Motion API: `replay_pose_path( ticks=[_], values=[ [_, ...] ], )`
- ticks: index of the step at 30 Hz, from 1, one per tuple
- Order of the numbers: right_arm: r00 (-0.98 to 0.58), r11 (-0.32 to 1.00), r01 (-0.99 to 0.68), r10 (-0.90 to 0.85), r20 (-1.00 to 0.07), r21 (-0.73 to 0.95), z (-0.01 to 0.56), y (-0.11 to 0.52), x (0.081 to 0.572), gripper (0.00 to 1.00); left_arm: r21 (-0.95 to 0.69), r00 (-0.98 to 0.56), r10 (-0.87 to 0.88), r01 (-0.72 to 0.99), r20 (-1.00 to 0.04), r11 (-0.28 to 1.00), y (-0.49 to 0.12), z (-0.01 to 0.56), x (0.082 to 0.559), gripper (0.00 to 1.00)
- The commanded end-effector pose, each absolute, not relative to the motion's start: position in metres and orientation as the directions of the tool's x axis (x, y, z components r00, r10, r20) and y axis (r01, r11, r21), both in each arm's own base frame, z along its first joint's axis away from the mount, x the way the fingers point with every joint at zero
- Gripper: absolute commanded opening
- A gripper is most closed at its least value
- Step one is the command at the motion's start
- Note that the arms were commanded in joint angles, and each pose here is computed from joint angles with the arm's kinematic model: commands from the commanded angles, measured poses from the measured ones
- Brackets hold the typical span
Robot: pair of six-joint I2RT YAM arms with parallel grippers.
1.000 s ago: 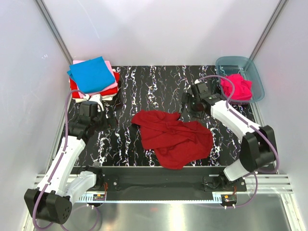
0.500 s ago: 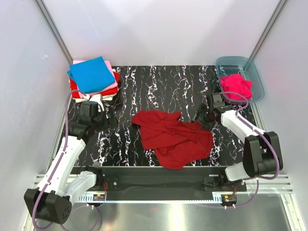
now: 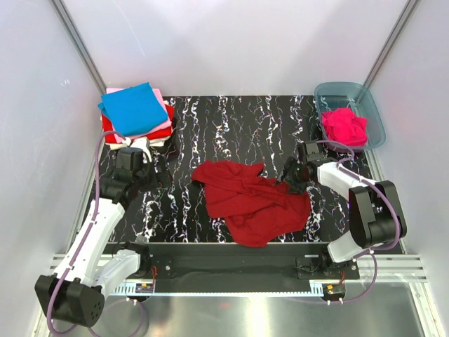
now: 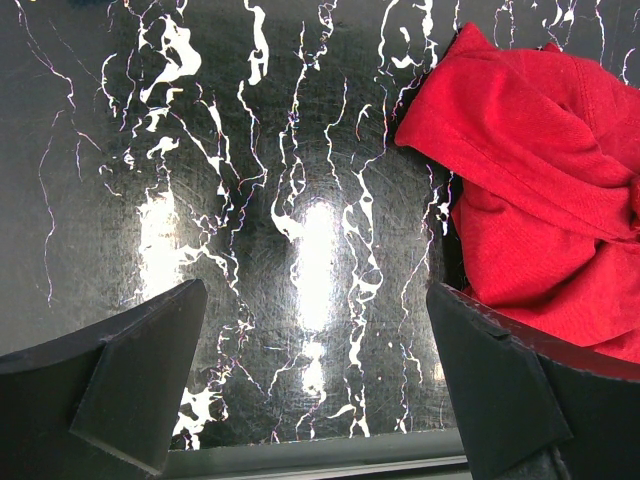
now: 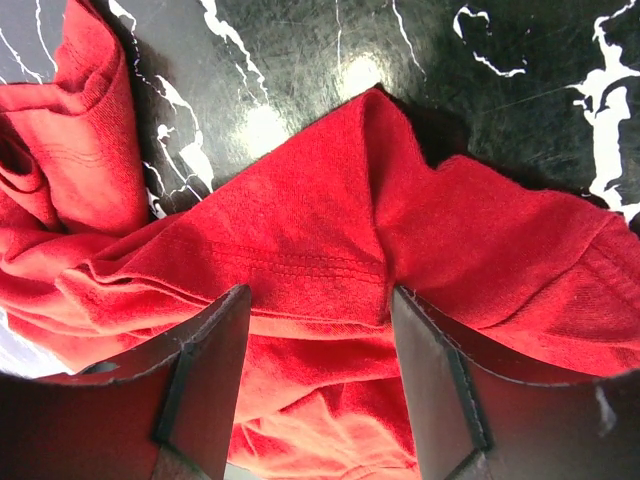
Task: Fold and stack the t-shirts
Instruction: Flatten the tshirt out
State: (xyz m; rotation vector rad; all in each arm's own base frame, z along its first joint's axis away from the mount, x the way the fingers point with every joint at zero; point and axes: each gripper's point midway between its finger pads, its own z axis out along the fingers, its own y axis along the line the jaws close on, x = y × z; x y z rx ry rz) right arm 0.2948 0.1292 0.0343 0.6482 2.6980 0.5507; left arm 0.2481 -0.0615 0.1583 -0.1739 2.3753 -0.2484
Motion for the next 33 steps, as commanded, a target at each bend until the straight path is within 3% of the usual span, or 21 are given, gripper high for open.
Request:
replay_pose_path(
  ticks=[1, 7, 10, 14, 15, 19, 26, 33],
  values=[
    [-0.844, 0.817, 0.349, 0.487, -0.224, 0.459, 0.036, 0.132, 0.303, 0.65, -0.232, -0.700, -0.191, -0.037, -0.688, 0.972, -0.064, 0.171, 0.256, 0.99],
    [-0.839, 0.811, 0.352, 0.494, -0.227, 0.467, 0.036, 0.131, 0.303, 0.61, -0.231, -0.702, -0.190, -0.037, -0.687, 0.972, -0.064, 0.170, 0.256, 0.99],
    [-0.842, 0.807, 0.348, 0.493, -0.219, 0.477, 0.036, 0.134, 0.305, 0.53, -0.230, -0.703, -0.190, -0.039, -0.686, 0.972, -0.064, 0.169, 0.256, 0.99],
    [-0.846, 0.805, 0.346, 0.490, -0.212, 0.482, 0.033, 0.135, 0.305, 0.33, -0.229, -0.703, -0.189, -0.038, -0.686, 0.973, -0.064, 0.169, 0.256, 0.99],
    [-0.846, 0.805, 0.346, 0.490, -0.212, 0.482, 0.033, 0.135, 0.305, 0.21, -0.229, -0.703, -0.189, -0.038, -0.686, 0.973, -0.064, 0.169, 0.256, 0.99],
    [-0.845, 0.810, 0.337, 0.485, -0.225, 0.479, 0.039, 0.134, 0.305, 0.01, -0.229, -0.704, -0.189, -0.038, -0.685, 0.973, -0.064, 0.169, 0.256, 0.99],
    [-0.807, 0.840, 0.241, 0.451, -0.381, 0.485, 0.126, 0.128, 0.330, 0.00, -0.224, -0.708, -0.189, -0.045, -0.680, 0.974, -0.063, 0.167, 0.256, 0.99],
    [-0.684, 0.869, 0.071, 0.399, -0.610, 0.489, 0.304, 0.118, 0.335, 0.00, -0.210, -0.727, -0.195, -0.071, -0.658, 0.975, -0.060, 0.163, 0.257, 0.99]
  ],
)
